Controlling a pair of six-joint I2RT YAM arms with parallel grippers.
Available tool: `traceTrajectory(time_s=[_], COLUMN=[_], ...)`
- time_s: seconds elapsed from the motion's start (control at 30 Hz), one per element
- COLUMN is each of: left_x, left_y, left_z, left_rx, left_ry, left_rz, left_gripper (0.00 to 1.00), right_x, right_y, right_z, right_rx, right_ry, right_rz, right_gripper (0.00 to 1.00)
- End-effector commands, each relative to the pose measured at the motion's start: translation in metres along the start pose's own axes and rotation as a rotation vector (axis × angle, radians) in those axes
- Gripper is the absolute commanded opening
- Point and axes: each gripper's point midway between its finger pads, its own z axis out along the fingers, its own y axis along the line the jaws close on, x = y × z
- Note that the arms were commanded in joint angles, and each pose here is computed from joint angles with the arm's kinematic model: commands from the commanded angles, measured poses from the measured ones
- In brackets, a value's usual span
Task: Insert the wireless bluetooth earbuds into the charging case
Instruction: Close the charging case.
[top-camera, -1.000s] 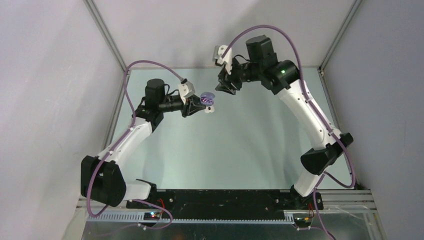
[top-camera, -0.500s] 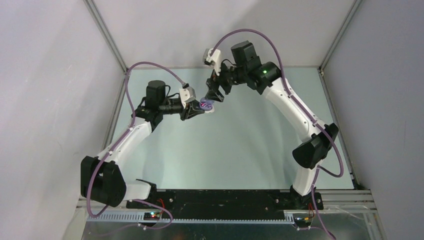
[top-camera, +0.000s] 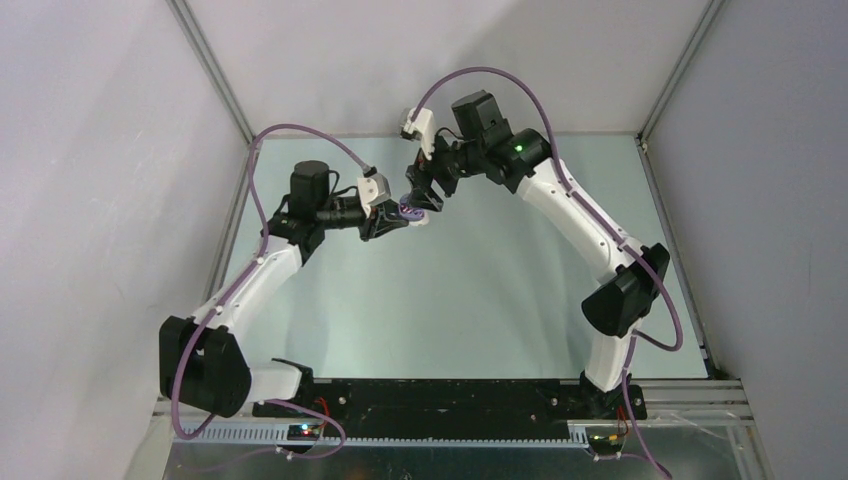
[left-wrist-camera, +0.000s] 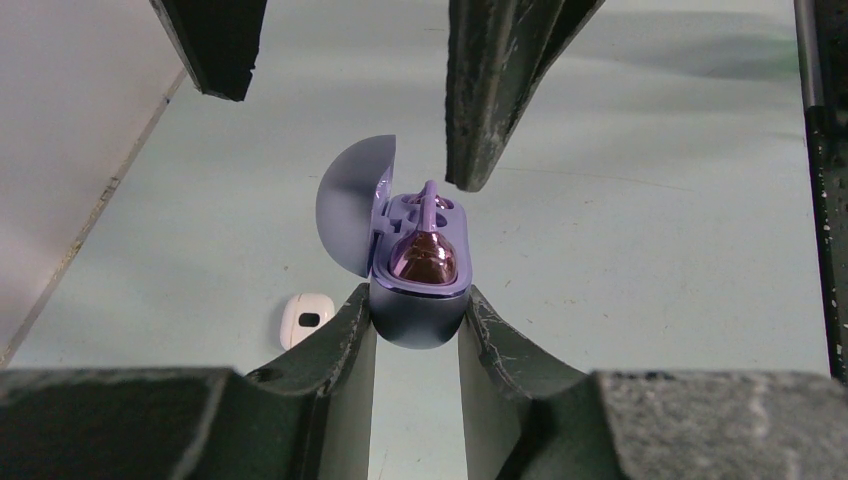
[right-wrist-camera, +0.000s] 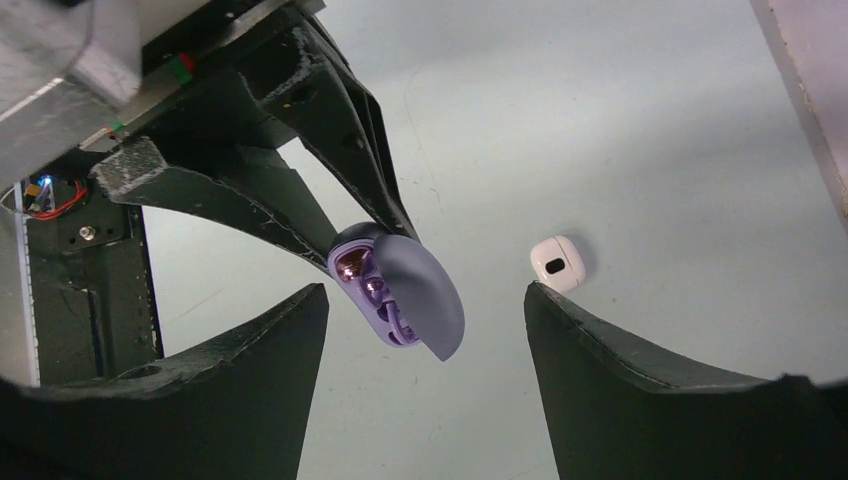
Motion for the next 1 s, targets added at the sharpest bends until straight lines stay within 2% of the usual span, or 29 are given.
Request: traceTrajectory(time_s=[0.0, 0.6, 0.7, 0.83, 0.97], left_x=[-0.03, -0.027, -0.025, -0.021, -0.025], left_y=[0.004, 0.005, 0.008, 0.007, 0.008], left_z=[-0.007, -0.004, -0.004, -0.005, -0.004], left_rx=[-0.013, -0.022, -0.035, -0.034, -0.036], left_ry=[-0.063, -0.07, -0.062, -0.051, -0.068], left_rz=[0.091, 0.07, 0.062, 0.065, 0.066], left_gripper=[0.0, 0.0, 0.0, 0.0, 0.0], right_x=[0.001, 0.009, 0.002, 0.0, 0.015], right_y=[-0.006, -0.014, -0.011, 0.016, 0.018], right_z=[0.008, 0.034, 0.027, 0.001, -0.001], right_rx=[0.026, 0.072, 0.057, -0.135, -0.185], right_ry=[0.004, 0.045, 0.029, -0.022, -0.005], right_rz=[-0.012, -0.029, -0.035, -0.035, -0.029], right_gripper=[0.76, 0.74, 0.75, 0.76, 0.8])
